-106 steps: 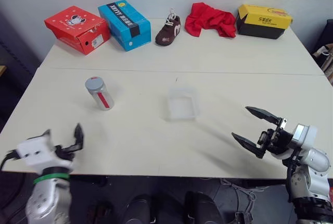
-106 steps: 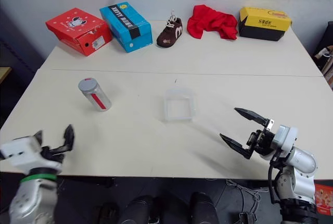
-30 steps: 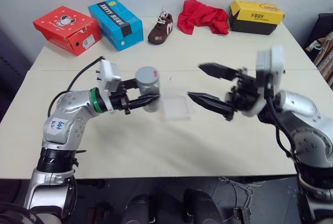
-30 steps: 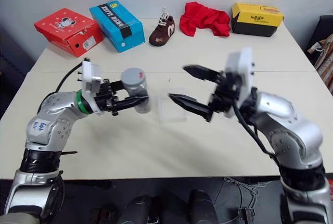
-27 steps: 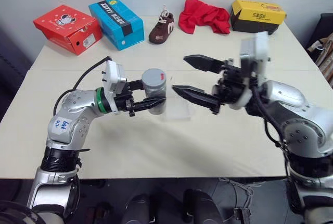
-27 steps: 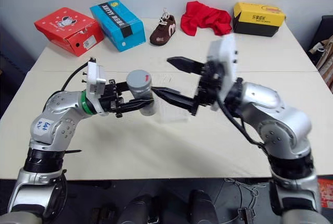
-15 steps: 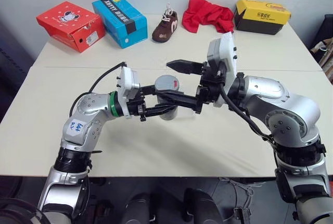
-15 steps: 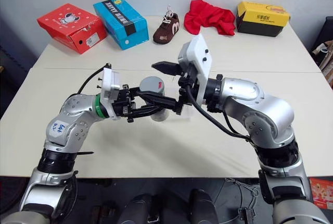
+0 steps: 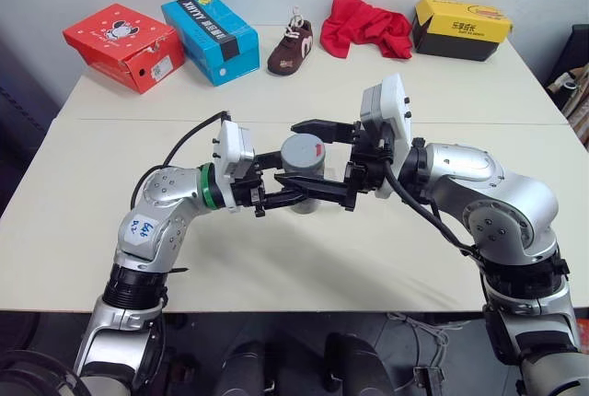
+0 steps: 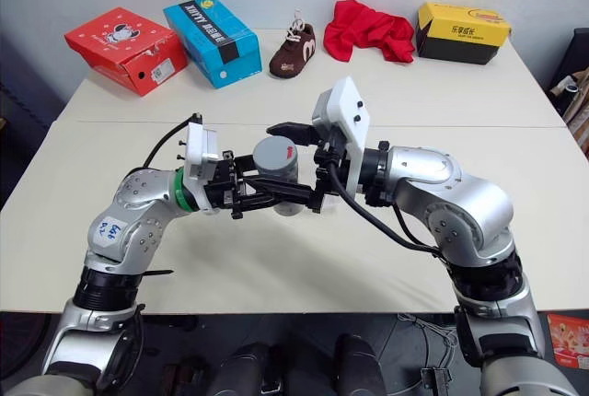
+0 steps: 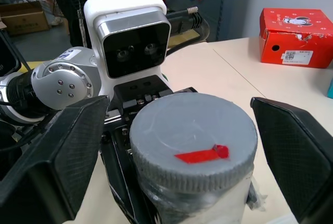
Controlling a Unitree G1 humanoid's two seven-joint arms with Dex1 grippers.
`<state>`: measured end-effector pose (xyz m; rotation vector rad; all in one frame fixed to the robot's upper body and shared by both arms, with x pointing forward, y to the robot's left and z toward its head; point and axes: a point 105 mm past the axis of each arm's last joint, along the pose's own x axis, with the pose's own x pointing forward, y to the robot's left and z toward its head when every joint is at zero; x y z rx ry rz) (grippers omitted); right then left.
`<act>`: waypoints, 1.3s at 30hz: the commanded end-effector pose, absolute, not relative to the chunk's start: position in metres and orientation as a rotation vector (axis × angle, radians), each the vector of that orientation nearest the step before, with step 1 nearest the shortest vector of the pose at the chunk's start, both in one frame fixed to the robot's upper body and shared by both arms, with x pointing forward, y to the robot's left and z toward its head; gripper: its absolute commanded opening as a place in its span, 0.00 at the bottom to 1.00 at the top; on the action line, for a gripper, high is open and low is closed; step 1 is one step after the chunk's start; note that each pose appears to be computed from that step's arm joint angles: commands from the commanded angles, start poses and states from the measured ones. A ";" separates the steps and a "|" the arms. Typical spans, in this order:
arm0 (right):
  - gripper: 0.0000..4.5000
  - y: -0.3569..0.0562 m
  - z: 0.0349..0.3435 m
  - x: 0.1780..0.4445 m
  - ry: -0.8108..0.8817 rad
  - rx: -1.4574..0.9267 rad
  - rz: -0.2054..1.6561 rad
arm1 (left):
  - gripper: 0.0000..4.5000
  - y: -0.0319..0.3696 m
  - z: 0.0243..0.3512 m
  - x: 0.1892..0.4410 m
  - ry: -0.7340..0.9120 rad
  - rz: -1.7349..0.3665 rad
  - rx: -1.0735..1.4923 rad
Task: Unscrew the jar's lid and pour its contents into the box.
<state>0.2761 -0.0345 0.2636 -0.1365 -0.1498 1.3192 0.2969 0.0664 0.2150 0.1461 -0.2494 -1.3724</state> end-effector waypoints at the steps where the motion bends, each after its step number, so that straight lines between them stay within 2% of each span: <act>1: 0.72 -0.035 0.279 0.272 -0.228 -0.140 1.328 | 0.52 0.063 0.222 0.291 -0.296 -1.393 0.176; 3: 0.58 -0.034 0.280 0.272 -0.230 -0.141 1.329 | 0.52 0.064 0.222 0.292 -0.297 -1.393 0.178; 4: 0.57 -0.034 0.280 0.272 -0.230 -0.142 1.332 | 0.52 0.064 0.223 0.292 -0.298 -1.394 0.181; 8: 0.57 -0.031 0.281 0.265 -0.232 -0.140 1.409 | 0.52 0.065 0.224 0.290 -0.310 -1.417 0.207; 11: 0.57 -0.034 0.284 0.241 -0.230 -0.138 1.655 | 0.52 0.064 0.227 0.281 -0.359 -1.500 0.248; 14: 0.57 -0.040 0.277 0.231 -0.152 -0.200 1.805 | 0.52 0.060 0.227 0.267 -0.396 -1.617 0.310; 17: 0.57 -0.042 0.274 0.234 -0.144 -0.264 1.854 | 0.52 0.053 0.228 0.252 -0.412 -1.711 0.333; 20: 0.57 -0.041 0.276 0.243 -0.182 -0.275 1.826 | 0.52 0.051 0.230 0.245 -0.407 -1.738 0.328; 25: 0.96 -0.046 0.285 0.247 -0.250 -0.241 1.771 | 0.52 0.054 0.231 0.247 -0.386 -1.691 0.307; 26: 0.99 -0.050 0.289 0.248 -0.283 -0.232 1.736 | 0.52 0.056 0.230 0.251 -0.368 -1.660 0.299; 31: 0.99 -0.059 0.299 0.250 -0.358 -0.171 1.623 | 0.52 0.065 0.228 0.273 -0.298 -1.482 0.218; 34: 0.99 -0.060 0.295 0.253 -0.343 -0.155 1.556 | 0.52 0.067 0.226 0.288 -0.274 -1.378 0.167; 39: 0.99 -0.050 0.287 0.264 -0.338 -0.199 1.456 | 0.52 0.058 0.221 0.289 -0.252 -1.371 0.142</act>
